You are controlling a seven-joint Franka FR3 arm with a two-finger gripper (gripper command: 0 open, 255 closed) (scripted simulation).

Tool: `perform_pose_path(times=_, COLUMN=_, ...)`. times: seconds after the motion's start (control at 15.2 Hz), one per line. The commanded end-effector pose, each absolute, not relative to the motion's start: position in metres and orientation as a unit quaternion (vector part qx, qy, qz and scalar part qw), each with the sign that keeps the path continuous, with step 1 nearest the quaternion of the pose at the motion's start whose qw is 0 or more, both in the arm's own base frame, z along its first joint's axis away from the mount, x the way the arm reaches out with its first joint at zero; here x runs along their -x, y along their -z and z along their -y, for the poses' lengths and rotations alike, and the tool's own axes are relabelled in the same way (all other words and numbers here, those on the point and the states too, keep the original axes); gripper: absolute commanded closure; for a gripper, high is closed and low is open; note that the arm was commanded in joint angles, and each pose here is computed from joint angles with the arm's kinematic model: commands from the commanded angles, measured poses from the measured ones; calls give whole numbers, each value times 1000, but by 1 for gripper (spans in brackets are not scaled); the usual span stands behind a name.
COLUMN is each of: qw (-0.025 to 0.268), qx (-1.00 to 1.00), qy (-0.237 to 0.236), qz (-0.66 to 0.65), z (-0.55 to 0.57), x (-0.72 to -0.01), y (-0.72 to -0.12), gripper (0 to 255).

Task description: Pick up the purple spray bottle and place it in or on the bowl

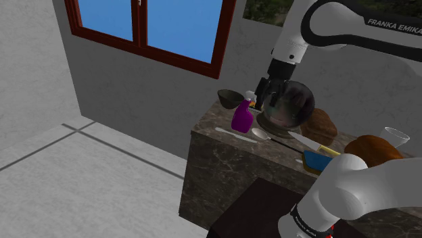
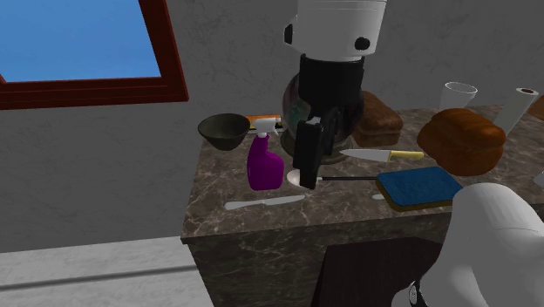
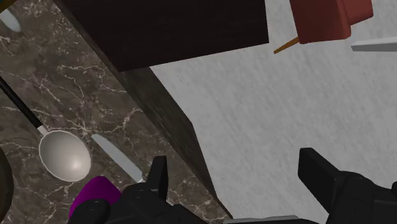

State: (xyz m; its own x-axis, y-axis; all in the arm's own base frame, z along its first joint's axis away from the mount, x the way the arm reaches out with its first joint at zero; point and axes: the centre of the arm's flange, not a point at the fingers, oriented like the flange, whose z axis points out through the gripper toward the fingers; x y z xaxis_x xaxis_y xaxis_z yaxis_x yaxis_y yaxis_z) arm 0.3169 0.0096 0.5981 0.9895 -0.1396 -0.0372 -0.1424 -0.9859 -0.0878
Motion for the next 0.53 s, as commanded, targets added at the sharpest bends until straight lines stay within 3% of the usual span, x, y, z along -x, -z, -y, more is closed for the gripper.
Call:
perform_pose_path(times=0.0, qw=45, qx=996, qy=-15, qz=-71, z=-10, x=-317, y=-598, gripper=0)
perform_pose_path(times=0.46, qw=50, qx=995, qy=78, qz=21, z=66, x=-308, y=-544, gripper=0)
